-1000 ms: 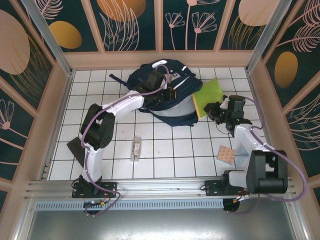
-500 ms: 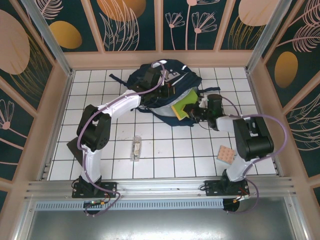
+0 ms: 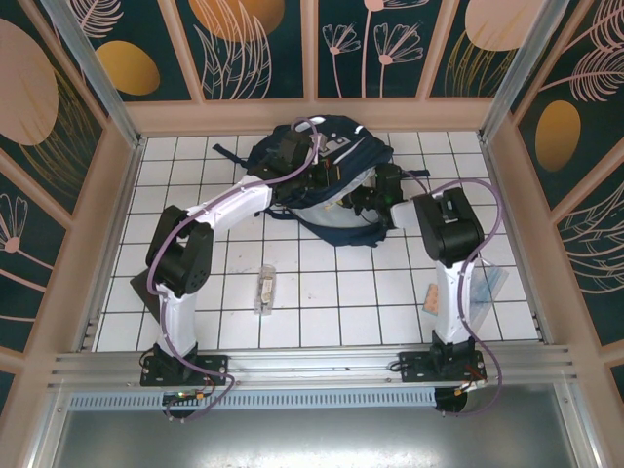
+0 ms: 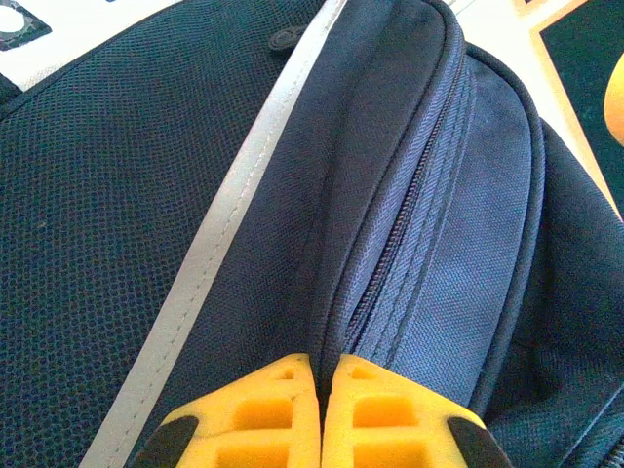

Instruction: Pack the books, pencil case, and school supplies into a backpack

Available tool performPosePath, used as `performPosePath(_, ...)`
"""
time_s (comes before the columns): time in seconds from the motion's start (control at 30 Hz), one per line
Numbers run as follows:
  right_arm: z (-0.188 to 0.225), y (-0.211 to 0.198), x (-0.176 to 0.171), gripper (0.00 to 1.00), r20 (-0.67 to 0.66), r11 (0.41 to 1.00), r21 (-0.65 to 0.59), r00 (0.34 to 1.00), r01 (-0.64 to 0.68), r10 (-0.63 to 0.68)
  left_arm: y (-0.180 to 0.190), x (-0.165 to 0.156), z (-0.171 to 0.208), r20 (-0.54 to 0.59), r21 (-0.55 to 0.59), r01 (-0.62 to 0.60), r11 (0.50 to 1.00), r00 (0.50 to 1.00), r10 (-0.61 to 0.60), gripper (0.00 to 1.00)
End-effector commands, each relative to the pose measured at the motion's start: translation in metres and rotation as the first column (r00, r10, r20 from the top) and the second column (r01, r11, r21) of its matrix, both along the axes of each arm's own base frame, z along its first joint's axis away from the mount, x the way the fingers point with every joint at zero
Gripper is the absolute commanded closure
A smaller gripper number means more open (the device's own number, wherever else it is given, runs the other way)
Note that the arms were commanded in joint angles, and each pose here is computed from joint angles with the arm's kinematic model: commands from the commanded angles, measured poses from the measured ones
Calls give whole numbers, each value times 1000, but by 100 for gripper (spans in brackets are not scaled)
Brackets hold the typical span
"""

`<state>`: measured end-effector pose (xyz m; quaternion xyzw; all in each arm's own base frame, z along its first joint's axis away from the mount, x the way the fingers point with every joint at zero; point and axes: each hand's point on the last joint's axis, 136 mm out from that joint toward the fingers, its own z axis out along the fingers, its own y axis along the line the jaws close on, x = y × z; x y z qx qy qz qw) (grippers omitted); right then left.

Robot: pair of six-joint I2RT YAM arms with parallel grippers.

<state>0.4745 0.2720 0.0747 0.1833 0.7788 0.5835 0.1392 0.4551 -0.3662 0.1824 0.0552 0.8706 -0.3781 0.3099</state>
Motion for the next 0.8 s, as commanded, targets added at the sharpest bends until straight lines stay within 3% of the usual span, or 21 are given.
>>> performPosePath(0.0,14,9,19,90,27,999,6,998,50,-50,3,7,59,106,-111,-26,993,994,38,100)
performPosePath(0.17,3,-2,16,50,-45,989,-107,993,103,-108,5,8,67,124,-117,-35,993,991,49,100)
performPosePath(0.3,5,-18,9,32,-68,971,-193,985,144,-160,7,10,71,132,-125,-42,991,990,59,100)
performPosePath(0.77,30,-55,-38,26,-89,956,-270,986,112,-141,15,29,61,140,-117,-89,989,985,105,100)
